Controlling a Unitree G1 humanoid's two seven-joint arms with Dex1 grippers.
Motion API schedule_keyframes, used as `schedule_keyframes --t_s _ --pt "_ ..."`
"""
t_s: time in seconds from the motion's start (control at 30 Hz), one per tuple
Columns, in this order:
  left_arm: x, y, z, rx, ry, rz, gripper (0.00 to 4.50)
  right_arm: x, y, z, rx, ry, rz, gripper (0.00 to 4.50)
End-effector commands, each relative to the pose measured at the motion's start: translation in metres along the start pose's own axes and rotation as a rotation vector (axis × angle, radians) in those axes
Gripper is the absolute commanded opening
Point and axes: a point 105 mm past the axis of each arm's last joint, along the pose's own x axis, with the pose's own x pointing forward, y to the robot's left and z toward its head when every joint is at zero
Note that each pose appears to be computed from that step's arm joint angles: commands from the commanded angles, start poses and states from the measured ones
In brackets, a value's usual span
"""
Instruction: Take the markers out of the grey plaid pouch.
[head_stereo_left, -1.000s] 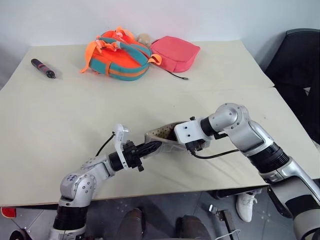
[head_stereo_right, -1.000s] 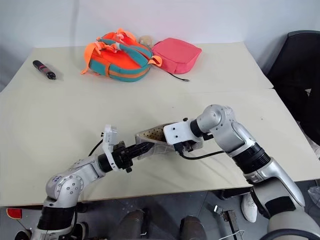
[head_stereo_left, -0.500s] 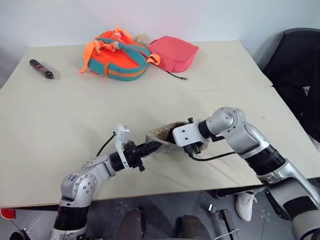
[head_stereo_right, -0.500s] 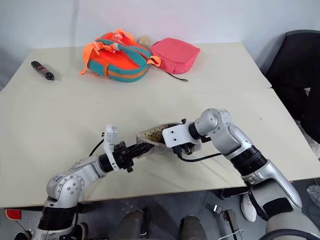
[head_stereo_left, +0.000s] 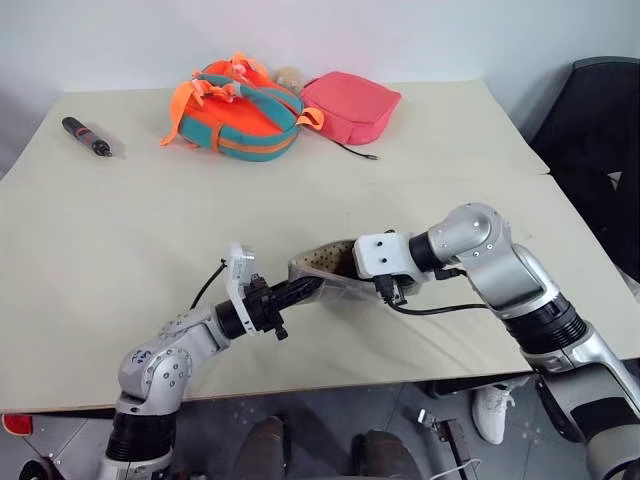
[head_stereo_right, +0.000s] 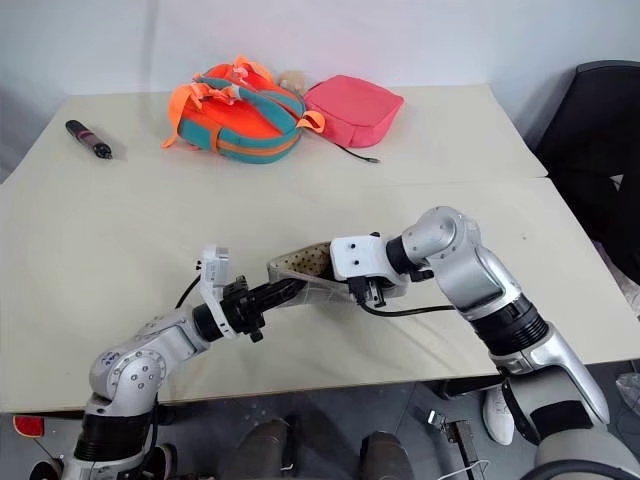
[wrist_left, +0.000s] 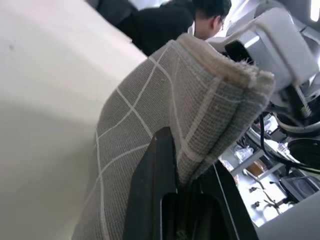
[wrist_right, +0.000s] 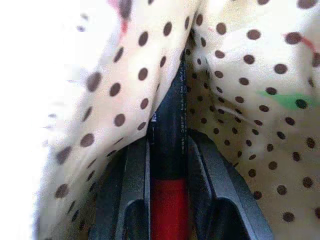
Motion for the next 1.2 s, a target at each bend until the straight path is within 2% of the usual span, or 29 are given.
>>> schedule_keyframes --t_s 0.03,0.17,0.33,0.63,0.73,0.97,1.2 --pt "0.001 -0.005 0.002 0.04 0.009 -0.017 0.0 -0.015 -0.007 0.03 -0.065 -0.113 -0.052 0.62" --pt "0.0 -0.005 -0.003 0.086 0.05 -0.023 0.0 -0.02 -0.014 0.019 -0.055 -0.08 -0.096 0.62" --pt "-0.004 -0.005 -0.012 0.12 0.096 -0.026 0.0 -0.035 -0.024 0.027 -0.021 -0.139 -0.13 0.62" --pt "-0.006 0.004 -0.008 0.139 0.06 0.027 0.0 -0.048 -0.027 0.024 0.021 -0.153 -0.143 0.62" --pt "-0.008 0.013 -0.005 0.169 0.05 0.066 0.0 -0.055 -0.028 0.015 0.031 -0.119 -0.147 0.62" --pt "-0.012 0.032 0.015 0.203 -0.022 0.153 0.0 -0.06 -0.028 0.004 0.056 -0.088 -0.152 0.62" --pt "-0.008 0.031 0.005 0.249 0.019 0.148 0.0 -0.07 -0.04 0.015 0.05 -0.153 -0.218 0.62"
